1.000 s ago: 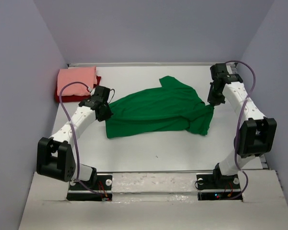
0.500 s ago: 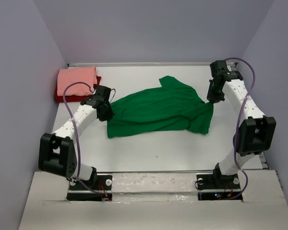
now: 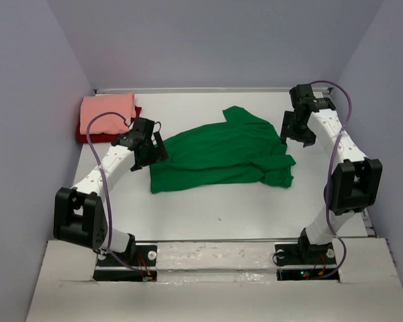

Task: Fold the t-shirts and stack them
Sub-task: Fold the flattened tshirt in 1/3 of the way

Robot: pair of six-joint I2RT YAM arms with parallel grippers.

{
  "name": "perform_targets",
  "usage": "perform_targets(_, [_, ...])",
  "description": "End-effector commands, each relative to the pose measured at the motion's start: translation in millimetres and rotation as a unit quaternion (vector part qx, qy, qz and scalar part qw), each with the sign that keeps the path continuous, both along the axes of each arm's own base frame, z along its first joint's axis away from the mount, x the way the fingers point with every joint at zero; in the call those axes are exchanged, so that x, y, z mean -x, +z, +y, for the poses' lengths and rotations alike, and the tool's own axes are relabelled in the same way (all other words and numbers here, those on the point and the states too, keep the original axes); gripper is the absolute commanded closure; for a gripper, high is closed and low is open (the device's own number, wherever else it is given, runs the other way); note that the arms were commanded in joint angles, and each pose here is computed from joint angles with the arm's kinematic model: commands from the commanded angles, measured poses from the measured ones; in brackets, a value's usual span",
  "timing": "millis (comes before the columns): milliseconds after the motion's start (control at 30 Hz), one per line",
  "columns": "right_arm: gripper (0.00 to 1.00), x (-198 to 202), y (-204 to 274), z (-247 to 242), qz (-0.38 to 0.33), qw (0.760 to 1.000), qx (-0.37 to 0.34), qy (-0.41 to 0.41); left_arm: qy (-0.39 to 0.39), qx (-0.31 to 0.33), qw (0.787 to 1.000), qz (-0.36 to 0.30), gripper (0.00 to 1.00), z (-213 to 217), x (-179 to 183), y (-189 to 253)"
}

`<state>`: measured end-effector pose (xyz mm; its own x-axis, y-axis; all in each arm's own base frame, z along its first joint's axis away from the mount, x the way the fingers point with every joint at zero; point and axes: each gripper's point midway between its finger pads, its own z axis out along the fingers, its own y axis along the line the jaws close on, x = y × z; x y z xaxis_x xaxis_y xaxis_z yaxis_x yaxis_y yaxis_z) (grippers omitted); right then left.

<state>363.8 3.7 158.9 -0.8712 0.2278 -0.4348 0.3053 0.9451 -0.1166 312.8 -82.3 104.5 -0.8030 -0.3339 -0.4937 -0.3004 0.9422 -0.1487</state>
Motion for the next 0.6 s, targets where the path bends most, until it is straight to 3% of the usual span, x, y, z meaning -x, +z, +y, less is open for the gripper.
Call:
perform_targets(0, [0.28, -8.4, 24.3, 1.9, -0.034, 0.999, 0.007, 0.000, 0.025, -0.013, 0.999, -0.046, 0.01, 10.6, -8.4, 36.4])
perform_targets(100, [0.27, -4.2, 41.4, 7.8, -0.056, 0.998, -0.004, 0.000, 0.026, -0.005, 0.998, -0.064, 0.01, 10.7, -5.6, 52.0])
perform_targets(233, [0.27, 21.7, 49.7, 28.4, -0.085, 0.995, -0.056, 0.015, 0.013, 0.016, 0.999, -0.041, 0.01, 5.2, 18.9, 52.6])
perform_targets(433, [0.28, 87.5, 25.0, 91.8, -0.104, 0.961, -0.247, 0.074, -0.012, 0.089, 0.994, -0.062, 0.02, -14.1, 49.7, 54.6])
perform_targets(567, [0.42, 74.4, 11.6, 73.1, -0.081, 0.977, -0.187, 0.064, -0.016, 0.103, 0.990, -0.098, 0.06, -22.5, 27.5, 80.0])
